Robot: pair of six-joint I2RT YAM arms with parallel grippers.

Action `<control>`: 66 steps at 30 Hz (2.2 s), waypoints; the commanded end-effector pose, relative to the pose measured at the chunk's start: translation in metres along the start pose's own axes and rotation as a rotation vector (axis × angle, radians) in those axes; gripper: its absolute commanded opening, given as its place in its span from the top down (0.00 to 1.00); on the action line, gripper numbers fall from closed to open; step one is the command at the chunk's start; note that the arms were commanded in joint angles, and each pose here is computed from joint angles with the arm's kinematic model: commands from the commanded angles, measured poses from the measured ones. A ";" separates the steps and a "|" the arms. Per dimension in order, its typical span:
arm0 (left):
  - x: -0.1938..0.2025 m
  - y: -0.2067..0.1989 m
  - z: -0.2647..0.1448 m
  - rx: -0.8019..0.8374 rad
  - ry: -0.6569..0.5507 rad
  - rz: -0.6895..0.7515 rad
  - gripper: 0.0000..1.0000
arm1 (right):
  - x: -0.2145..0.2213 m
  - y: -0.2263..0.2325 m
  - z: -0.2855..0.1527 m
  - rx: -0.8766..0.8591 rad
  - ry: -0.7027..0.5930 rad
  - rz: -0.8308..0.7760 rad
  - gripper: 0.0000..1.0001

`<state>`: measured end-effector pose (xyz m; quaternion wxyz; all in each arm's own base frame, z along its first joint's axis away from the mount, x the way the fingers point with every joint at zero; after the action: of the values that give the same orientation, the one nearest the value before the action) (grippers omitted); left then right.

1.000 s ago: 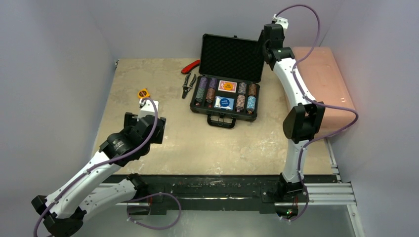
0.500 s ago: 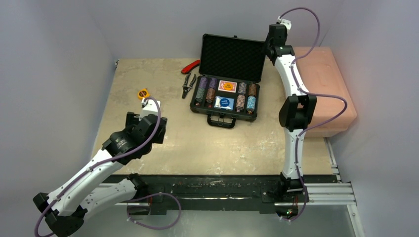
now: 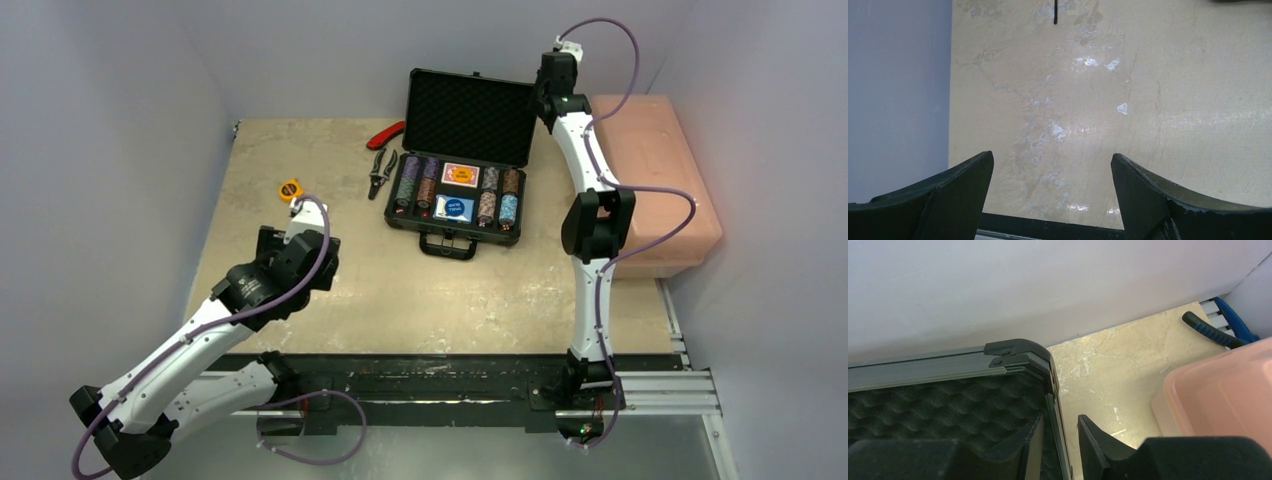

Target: Pack up texas hold em set

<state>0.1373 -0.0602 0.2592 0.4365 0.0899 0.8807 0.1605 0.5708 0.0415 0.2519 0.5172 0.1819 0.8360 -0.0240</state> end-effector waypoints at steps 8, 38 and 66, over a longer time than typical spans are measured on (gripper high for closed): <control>-0.009 -0.001 0.002 -0.023 -0.012 -0.012 0.13 | -0.008 0.007 0.011 -0.047 -0.056 -0.021 0.69; -0.009 0.000 -0.001 -0.006 -0.024 -0.024 0.13 | -0.007 0.010 -0.034 -0.125 -0.060 -0.042 1.00; -0.030 -0.026 0.005 0.216 -0.048 -0.047 0.13 | 0.044 0.018 -0.125 -0.210 -0.160 -0.039 1.00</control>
<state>0.1501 -0.0844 0.2556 0.4291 0.1261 0.8911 0.0773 0.4700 0.0690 0.2488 0.5592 0.1215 0.8196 -0.0268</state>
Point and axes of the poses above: each gripper's point midway between its finger pads, its own z axis out along the fingers, its own y axis along the line the jaws close on, x = y × z, the point moved 9 cm from there along -z, back along the fingers, and after that the axes turned 4 degrees about z, right-handed, at the moved point
